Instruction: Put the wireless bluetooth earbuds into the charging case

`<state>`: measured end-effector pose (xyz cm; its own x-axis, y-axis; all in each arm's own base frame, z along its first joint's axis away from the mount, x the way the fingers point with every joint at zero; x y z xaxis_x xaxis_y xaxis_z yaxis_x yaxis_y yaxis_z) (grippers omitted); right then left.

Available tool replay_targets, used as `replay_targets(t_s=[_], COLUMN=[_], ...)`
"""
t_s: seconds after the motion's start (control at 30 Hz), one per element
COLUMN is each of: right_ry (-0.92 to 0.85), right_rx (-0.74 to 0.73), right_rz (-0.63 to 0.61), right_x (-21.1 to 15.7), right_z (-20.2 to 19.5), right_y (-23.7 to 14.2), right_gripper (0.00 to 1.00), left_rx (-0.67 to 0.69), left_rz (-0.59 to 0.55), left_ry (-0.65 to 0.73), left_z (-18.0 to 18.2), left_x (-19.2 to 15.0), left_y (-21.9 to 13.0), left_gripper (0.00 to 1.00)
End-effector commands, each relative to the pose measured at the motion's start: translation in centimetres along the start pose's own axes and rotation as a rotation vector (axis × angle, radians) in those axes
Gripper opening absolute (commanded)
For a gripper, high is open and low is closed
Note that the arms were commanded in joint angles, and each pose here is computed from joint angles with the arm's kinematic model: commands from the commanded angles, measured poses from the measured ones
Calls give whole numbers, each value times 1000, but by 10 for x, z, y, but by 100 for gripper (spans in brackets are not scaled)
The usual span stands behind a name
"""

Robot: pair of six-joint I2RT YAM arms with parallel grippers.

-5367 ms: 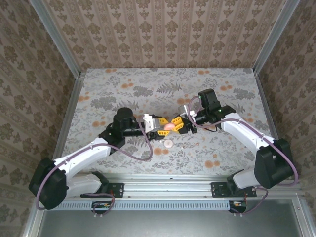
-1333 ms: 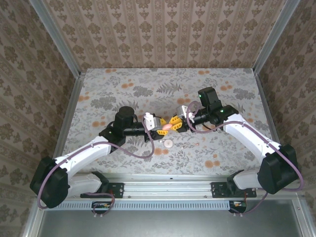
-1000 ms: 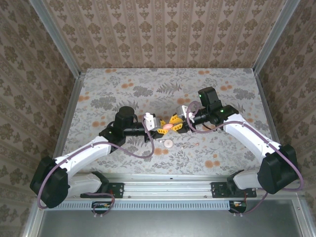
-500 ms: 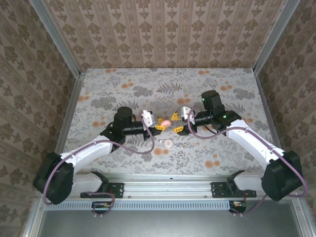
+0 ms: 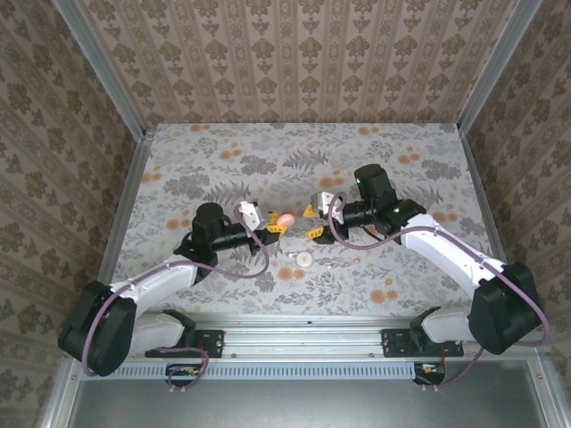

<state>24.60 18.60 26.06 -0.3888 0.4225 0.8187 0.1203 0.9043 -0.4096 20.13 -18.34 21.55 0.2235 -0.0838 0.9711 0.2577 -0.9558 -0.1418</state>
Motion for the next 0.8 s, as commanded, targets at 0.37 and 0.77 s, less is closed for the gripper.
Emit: replay_targets(t_s=[0.37, 0.77], right_ry=[-1, -28], right_rx=[0, 7], right_rz=[16, -5], right_x=[9, 15], right_z=[-24, -33], right_y=[24, 36], right_gripper=[58, 60], left_rx=[-7, -19], left_rz=[-64, -55], left_ry=[41, 39], left_z=[-7, -8], left_x=[10, 10], left_y=[-12, -11], left_gripper=[17, 17])
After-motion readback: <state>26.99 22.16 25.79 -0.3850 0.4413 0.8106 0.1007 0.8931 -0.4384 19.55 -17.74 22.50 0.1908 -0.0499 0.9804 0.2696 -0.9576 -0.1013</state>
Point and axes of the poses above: each hand's point on the last joint's axis, 136 mm out from that joint toward the fingers, its own y axis out along the fingers, its own z axis along the line the jaws close on, x = y × z, the point moved 10 cm from there along -y, back along the fingers, and after that the axes turned 15 degrees about -y, right-handed, at the moved point
